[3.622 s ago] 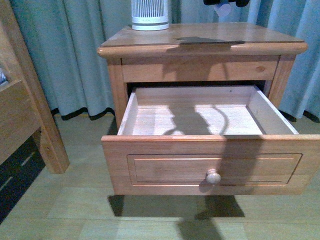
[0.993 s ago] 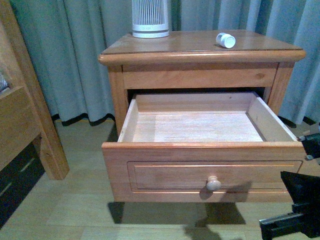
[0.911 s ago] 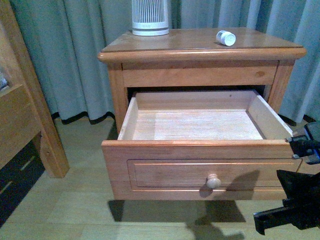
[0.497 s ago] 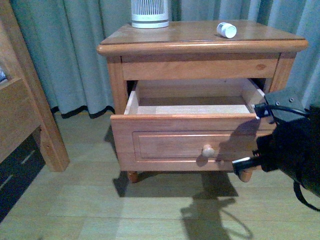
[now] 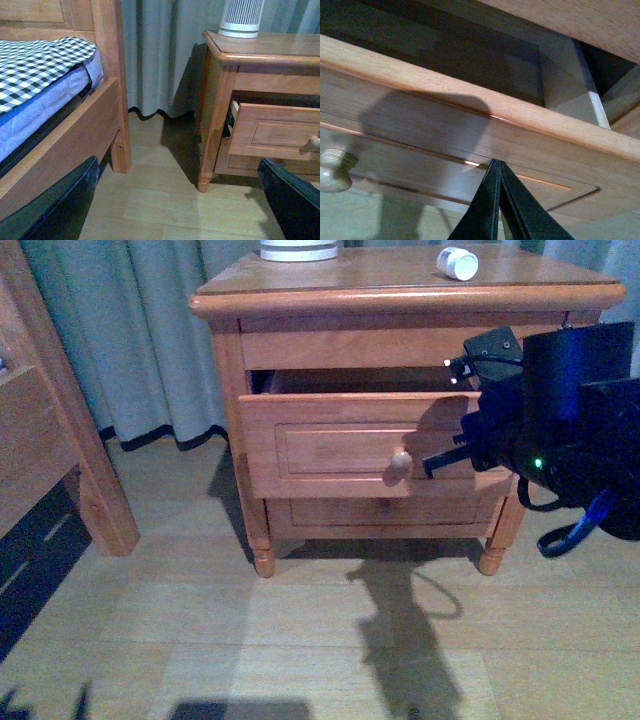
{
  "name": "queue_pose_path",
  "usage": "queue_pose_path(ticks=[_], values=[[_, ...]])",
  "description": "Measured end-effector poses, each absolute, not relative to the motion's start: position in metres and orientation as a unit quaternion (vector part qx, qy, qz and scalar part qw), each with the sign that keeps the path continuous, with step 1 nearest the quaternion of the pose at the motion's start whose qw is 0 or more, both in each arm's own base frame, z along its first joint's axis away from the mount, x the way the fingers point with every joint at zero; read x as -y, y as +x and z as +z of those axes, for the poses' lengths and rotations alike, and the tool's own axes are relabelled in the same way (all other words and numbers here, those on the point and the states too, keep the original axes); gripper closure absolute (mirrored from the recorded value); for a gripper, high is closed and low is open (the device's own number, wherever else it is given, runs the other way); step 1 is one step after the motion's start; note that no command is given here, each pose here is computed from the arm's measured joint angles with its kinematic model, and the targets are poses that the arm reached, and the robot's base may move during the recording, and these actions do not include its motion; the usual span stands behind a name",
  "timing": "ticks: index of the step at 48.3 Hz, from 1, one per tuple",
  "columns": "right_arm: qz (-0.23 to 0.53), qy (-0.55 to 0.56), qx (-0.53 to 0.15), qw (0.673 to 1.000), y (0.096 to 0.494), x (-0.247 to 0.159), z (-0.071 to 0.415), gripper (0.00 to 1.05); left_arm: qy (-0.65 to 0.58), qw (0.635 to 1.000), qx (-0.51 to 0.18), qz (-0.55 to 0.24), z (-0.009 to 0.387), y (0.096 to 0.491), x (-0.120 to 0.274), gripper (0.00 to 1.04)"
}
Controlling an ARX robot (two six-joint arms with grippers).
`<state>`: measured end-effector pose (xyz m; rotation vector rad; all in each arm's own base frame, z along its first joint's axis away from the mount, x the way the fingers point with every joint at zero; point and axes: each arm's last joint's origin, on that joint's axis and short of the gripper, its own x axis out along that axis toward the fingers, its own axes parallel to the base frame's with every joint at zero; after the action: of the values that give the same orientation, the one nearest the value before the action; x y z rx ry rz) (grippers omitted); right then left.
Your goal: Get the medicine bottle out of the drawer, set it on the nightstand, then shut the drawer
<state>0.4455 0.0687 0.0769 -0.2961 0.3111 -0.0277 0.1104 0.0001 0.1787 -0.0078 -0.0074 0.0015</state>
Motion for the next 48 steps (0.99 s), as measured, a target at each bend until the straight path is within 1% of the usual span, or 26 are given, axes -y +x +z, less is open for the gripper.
queue_pose_path(ticks=[16,32,48], values=[[-0.04,-0.159,-0.158,0.974,0.491,-0.057,0.072,1.01,-0.004,1.0,0.004,0.001,0.179,0.11,0.0,0.06],[-0.017,-0.202,-0.149,0.968,0.505,-0.058,0.072,1.01,-0.004,1.0,0.004,0.001,0.179,0.11,0.0,0.06],[-0.009,-0.224,-0.156,0.962,0.513,-0.053,0.077,1.01,-0.004,1.0,0.004,0.001,0.179,0.11,0.0,0.06]])
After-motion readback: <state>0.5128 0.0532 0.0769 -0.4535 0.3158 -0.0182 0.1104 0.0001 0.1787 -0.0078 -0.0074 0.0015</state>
